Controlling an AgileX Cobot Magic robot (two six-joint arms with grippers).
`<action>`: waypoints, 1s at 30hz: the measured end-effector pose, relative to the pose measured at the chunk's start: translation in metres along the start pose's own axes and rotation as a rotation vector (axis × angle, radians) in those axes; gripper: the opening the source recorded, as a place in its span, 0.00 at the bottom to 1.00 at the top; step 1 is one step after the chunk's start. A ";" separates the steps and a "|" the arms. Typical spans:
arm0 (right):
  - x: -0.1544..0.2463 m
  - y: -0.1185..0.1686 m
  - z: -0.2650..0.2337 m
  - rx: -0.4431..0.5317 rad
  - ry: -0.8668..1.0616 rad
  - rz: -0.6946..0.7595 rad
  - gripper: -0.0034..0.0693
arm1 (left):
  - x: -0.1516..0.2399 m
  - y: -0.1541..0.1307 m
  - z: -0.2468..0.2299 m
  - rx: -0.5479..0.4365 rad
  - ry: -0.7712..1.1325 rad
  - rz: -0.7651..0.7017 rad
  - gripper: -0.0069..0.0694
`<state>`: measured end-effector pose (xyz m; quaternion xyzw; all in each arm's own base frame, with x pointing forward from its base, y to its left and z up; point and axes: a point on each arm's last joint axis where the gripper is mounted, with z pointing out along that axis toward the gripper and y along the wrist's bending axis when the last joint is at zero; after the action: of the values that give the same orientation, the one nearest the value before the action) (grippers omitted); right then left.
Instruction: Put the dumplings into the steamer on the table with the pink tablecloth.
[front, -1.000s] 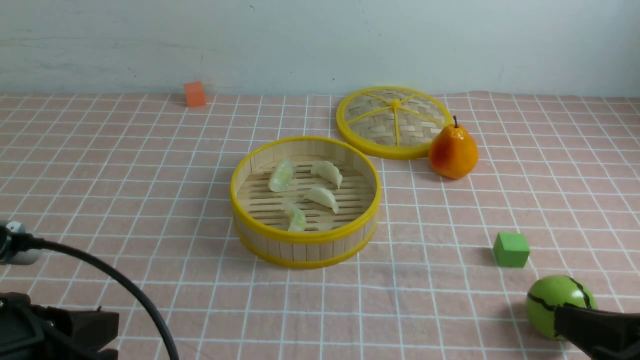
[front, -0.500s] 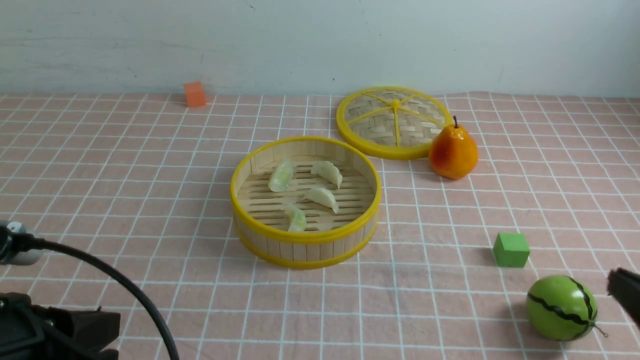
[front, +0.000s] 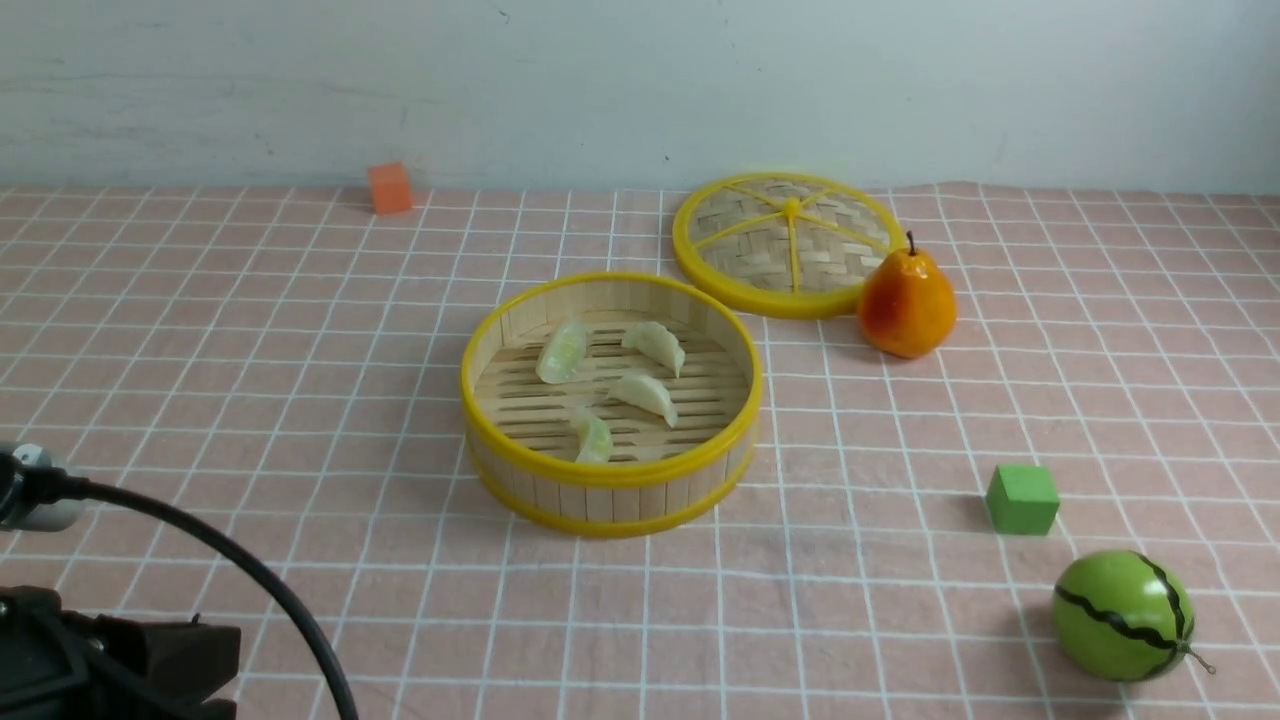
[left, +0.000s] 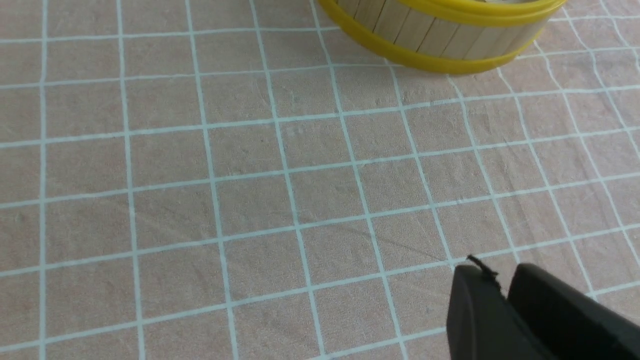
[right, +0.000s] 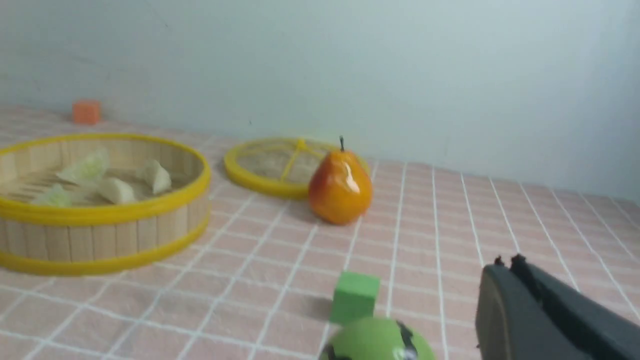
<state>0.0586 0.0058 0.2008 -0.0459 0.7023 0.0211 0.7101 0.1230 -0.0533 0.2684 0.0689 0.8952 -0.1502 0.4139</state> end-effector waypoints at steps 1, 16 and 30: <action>0.002 -0.001 -0.001 0.014 0.020 0.023 0.03 | 0.000 0.000 0.000 0.000 0.000 0.000 0.21; 0.027 -0.002 -0.007 0.074 0.308 0.085 0.04 | 0.000 0.000 0.000 0.000 0.000 0.000 0.23; 0.027 -0.002 -0.007 0.074 0.310 0.087 0.05 | 0.000 0.000 0.000 0.000 0.001 0.000 0.26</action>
<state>0.0522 0.0021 0.1740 0.0082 0.8051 0.0187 0.5928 0.1229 -0.0533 0.2684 0.0689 0.8953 -0.1501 0.4136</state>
